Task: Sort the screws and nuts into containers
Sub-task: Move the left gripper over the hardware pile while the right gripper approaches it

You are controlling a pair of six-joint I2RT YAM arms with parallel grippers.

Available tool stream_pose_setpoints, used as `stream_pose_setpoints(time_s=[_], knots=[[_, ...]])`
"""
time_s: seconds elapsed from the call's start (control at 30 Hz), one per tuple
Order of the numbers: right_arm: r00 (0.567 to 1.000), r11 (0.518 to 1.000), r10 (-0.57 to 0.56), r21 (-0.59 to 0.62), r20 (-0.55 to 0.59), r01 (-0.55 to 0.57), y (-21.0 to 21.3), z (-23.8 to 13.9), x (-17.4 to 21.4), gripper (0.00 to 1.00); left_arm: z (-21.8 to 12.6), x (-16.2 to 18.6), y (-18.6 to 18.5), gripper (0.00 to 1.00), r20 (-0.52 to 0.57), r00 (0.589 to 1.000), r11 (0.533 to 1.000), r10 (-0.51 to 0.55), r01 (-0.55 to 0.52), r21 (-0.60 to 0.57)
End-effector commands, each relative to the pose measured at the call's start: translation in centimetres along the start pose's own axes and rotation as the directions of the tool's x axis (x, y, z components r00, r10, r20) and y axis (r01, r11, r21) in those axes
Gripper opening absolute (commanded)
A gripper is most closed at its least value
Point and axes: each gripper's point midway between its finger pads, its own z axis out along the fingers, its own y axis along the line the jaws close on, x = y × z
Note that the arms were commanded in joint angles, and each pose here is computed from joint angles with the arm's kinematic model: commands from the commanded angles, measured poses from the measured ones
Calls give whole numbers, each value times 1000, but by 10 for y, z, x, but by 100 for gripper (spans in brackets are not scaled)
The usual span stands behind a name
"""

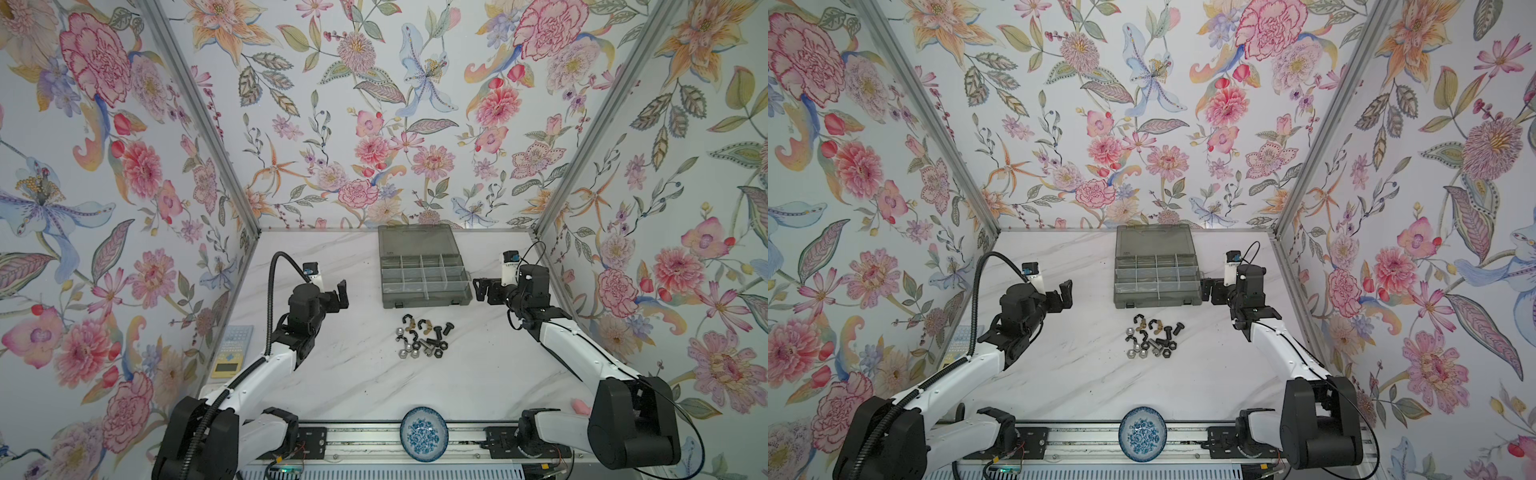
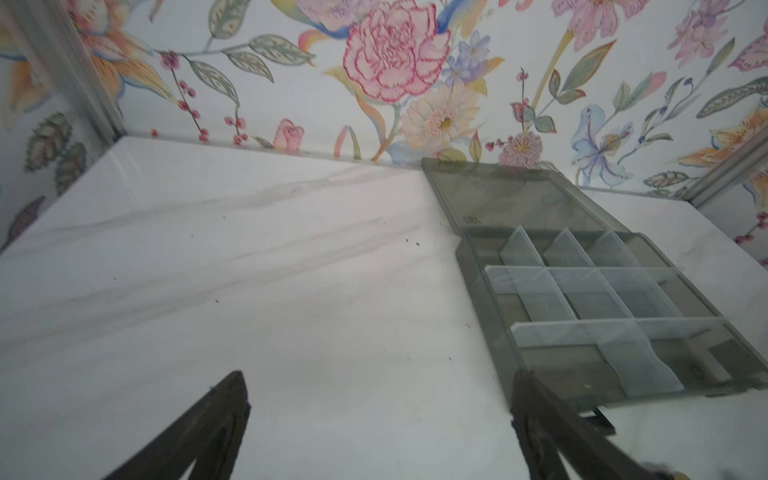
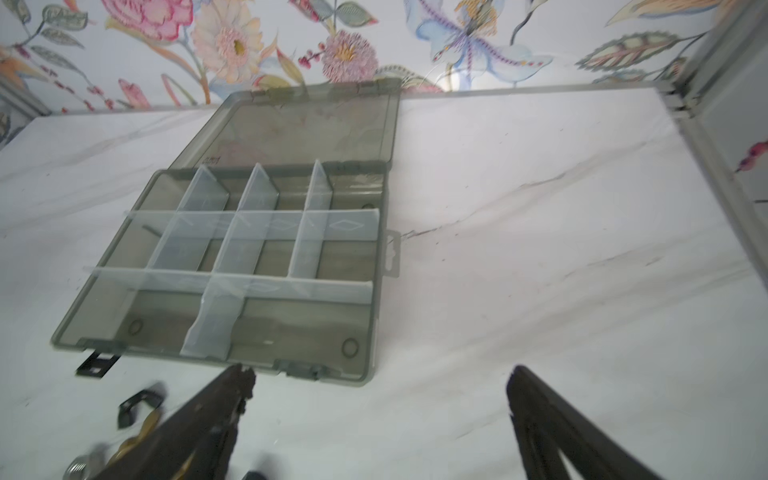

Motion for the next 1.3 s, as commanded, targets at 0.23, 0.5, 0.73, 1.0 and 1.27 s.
stream_pose_setpoints(time_s=[0.23, 0.5, 0.73, 1.0, 1.27], knots=[[943, 985, 129, -74, -307, -159, 45, -9, 65, 99, 10, 69, -72, 100, -250, 965, 997, -77, 80, 2], [942, 983, 138, -75, -307, -168, 53, -19, 74, 100, 26, 92, -145, 99, -323, 946, 993, -22, 57, 101], [942, 986, 128, -59, -310, -154, 50, -26, 77, 100, 39, 123, -180, 95, -409, 912, 991, 22, 33, 126], [939, 988, 125, -50, -320, -149, 48, -27, 83, 100, 42, 150, -200, 81, -460, 886, 989, 64, 4, 145], [937, 988, 124, -42, -328, -146, 46, -26, 87, 100, 49, 163, -209, 69, -486, 871, 988, 67, 9, 153]])
